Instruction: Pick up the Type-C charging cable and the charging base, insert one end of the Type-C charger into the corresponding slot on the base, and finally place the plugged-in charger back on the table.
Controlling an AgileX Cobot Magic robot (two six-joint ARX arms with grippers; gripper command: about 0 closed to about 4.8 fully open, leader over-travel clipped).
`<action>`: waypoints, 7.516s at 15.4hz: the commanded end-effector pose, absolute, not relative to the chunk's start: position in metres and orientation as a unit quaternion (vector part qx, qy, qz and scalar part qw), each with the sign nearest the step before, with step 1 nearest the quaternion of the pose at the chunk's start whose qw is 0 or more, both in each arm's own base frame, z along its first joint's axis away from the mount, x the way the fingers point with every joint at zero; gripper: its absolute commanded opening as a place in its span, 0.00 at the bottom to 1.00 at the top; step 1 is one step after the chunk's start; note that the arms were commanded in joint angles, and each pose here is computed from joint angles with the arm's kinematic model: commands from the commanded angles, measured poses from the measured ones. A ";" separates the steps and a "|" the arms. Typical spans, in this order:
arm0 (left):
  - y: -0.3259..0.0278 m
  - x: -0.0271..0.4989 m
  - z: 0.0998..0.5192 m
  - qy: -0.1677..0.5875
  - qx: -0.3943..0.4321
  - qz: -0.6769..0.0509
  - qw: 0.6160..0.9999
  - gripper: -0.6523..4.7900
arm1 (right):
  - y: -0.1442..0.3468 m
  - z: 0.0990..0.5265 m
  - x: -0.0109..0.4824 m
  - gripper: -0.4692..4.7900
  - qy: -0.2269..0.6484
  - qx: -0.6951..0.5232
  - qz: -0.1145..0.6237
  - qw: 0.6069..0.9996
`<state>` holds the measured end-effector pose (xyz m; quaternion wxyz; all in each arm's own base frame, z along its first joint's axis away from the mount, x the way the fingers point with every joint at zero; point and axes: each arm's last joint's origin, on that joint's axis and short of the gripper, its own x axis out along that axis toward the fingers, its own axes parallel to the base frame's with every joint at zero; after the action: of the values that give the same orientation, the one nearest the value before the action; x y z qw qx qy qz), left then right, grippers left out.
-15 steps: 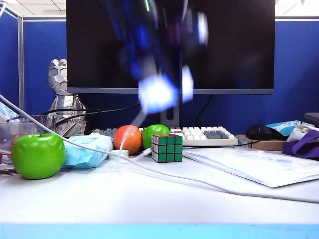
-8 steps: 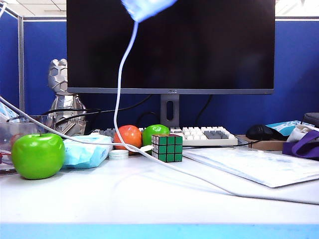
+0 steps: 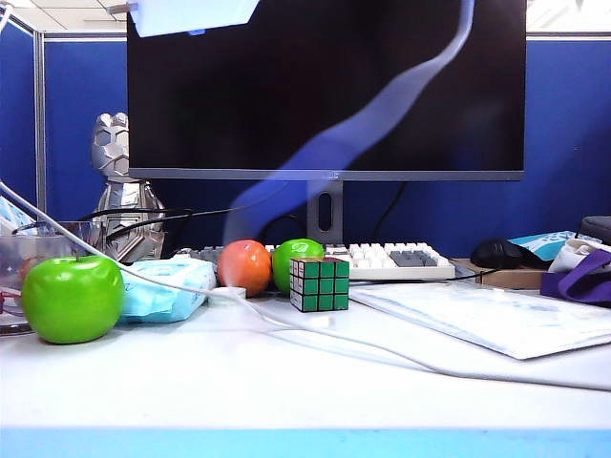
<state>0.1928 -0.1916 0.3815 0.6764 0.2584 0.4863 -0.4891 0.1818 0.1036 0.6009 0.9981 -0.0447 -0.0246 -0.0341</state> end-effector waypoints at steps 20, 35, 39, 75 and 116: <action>-0.172 0.158 0.553 -0.059 0.133 -0.642 0.753 0.22 | 0.100 0.639 0.116 0.09 -0.094 0.154 0.573 0.799; -0.153 0.135 0.584 -0.140 0.057 -0.661 0.735 0.21 | 0.121 0.627 0.134 0.09 -0.030 0.113 0.701 0.703; -0.153 0.135 0.584 -0.130 0.046 -0.663 0.736 0.21 | 0.134 0.624 0.137 0.09 -0.066 0.068 0.716 0.692; -0.157 0.135 0.583 -0.105 0.020 -0.708 0.698 0.16 | 0.128 0.618 0.144 0.09 -0.044 0.049 0.737 0.673; -0.149 0.127 0.593 -0.155 0.026 -0.709 0.688 0.15 | 0.129 0.581 0.132 0.43 0.069 -0.030 0.663 0.745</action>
<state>0.1412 -0.1614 0.5681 0.6958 0.0241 -0.0502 -0.7161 0.1246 0.1234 0.5955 0.7342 -0.0381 -0.0043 0.6779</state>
